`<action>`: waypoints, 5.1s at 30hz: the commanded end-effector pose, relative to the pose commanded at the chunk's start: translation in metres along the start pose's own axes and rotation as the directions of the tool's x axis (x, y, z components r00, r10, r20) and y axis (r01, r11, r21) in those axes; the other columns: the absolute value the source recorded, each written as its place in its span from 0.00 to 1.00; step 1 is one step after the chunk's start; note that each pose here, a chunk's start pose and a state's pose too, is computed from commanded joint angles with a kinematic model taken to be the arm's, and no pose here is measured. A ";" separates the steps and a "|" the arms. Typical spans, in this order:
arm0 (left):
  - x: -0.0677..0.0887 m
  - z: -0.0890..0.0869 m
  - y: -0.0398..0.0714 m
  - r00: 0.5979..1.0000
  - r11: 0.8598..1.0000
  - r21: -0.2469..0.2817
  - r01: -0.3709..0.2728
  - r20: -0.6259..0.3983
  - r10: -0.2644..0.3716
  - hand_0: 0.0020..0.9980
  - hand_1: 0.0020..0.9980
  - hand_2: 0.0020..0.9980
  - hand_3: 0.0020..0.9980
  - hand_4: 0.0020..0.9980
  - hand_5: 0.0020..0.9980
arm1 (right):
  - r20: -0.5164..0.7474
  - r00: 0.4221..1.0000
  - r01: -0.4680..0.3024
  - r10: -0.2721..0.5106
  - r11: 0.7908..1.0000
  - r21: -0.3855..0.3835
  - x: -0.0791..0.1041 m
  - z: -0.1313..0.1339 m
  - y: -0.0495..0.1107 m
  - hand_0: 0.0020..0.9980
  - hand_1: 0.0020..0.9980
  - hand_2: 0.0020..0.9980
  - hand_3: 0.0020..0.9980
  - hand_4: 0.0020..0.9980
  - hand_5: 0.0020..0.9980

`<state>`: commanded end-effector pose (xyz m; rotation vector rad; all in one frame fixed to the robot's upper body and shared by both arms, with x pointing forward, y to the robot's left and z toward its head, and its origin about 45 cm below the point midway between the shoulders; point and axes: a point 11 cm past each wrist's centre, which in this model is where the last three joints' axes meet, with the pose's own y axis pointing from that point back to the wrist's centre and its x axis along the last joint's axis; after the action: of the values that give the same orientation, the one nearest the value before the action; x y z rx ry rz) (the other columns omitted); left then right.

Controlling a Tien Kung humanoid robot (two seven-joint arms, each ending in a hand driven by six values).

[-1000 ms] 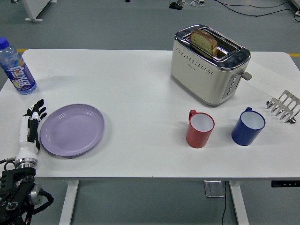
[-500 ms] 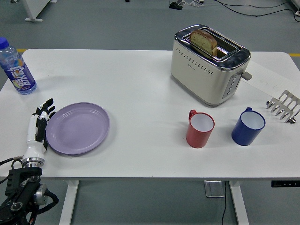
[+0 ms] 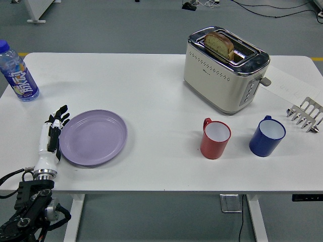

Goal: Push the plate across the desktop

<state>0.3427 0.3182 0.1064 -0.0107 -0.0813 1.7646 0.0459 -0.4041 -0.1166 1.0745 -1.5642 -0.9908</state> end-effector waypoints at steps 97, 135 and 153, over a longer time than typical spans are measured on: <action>-0.146 0.013 0.039 0.915 0.922 -0.025 0.387 -0.111 -0.388 0.82 0.86 0.91 0.80 0.47 1.00 | 0.001 1.000 -0.007 0.007 1.000 0.010 0.004 -0.006 0.000 0.68 0.68 0.77 0.72 0.34 0.31; -0.019 0.079 -0.049 0.985 0.984 -0.078 0.160 -0.059 -0.165 0.68 0.74 0.77 0.70 0.47 1.00 | 0.005 1.000 -0.011 0.011 1.000 -0.003 0.005 -0.002 0.000 0.68 0.68 0.77 0.71 0.34 0.32; 0.059 0.087 -0.070 0.963 0.986 0.067 0.152 -0.235 -0.132 0.68 0.74 0.75 0.70 0.49 1.00 | 0.001 1.000 -0.011 0.011 1.000 -0.008 0.004 0.001 0.000 0.69 0.68 0.77 0.71 0.34 0.32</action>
<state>0.3954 0.3848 0.1997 -0.1446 0.1579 1.6104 0.0441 -0.4079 -0.1158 1.0586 -1.5637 -0.9896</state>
